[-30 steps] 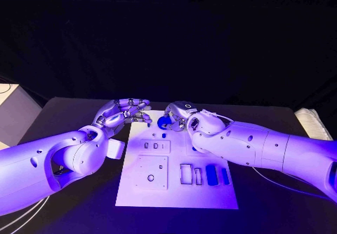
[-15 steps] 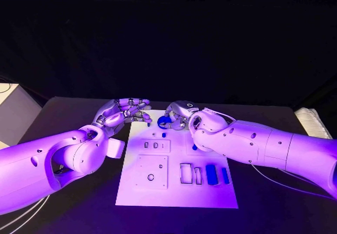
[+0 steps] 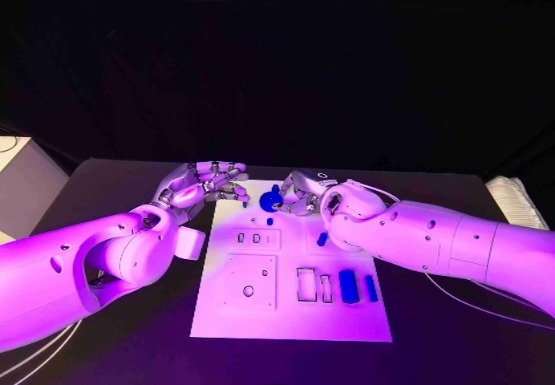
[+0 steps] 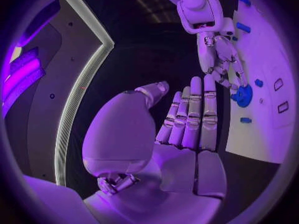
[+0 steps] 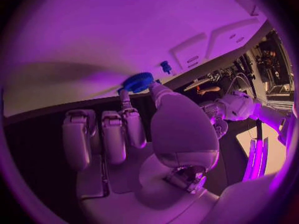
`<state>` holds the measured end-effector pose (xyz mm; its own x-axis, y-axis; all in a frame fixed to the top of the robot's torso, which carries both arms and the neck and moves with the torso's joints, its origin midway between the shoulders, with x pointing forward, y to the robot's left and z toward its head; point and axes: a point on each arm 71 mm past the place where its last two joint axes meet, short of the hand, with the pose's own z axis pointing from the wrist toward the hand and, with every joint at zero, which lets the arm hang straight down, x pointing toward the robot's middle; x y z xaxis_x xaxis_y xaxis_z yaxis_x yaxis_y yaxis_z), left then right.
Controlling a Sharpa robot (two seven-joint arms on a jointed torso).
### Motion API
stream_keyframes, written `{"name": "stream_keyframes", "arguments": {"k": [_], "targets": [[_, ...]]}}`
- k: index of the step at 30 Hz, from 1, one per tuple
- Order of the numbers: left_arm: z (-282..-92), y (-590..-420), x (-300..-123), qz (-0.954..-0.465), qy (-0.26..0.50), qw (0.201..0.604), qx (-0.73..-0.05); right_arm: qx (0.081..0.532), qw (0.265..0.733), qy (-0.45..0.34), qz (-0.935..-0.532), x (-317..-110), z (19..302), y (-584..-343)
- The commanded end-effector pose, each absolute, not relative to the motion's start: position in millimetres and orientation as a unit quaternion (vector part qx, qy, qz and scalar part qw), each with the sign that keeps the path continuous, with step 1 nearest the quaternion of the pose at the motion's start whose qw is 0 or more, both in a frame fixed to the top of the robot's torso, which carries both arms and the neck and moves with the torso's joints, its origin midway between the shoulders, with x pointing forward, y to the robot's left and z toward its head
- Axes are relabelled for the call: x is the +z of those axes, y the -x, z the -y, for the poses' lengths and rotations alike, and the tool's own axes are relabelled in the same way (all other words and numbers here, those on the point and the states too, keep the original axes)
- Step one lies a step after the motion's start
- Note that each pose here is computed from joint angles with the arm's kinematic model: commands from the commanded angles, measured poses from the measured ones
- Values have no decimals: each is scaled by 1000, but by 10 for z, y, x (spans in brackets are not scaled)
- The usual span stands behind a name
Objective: Assemble the parts on the task board
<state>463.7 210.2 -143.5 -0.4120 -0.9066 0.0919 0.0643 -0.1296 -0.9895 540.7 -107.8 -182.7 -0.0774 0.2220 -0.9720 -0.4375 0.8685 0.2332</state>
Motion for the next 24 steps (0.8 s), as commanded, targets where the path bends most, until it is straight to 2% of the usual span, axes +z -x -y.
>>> {"name": "stream_keyframes", "arguments": {"k": [1, 7, 11, 16, 20, 24], "targets": [[-2096, -4633, -1425, -541, 384, 372, -649, 288, 705, 63, -645, -1735, 1129, -5378], [-2123, -4637, -1426, -541, 385, 375, -647, 338, 727, 36, -597, -1597, 1339, -5328], [-2146, -4644, -1428, -540, 386, 377, -646, 359, 725, 14, -588, -1480, 1535, -5304], [-2190, -4663, -1434, -539, 387, 381, -644, 380, 694, -16, -612, -1357, 1952, -5290], [-2210, -4683, -1440, -538, 387, 382, -644, 392, 659, -27, -642, -1364, 2282, -5285], [-2230, -4696, -1444, -538, 387, 382, -644, 383, 647, -29, -658, -1400, 2549, -5266]]}}
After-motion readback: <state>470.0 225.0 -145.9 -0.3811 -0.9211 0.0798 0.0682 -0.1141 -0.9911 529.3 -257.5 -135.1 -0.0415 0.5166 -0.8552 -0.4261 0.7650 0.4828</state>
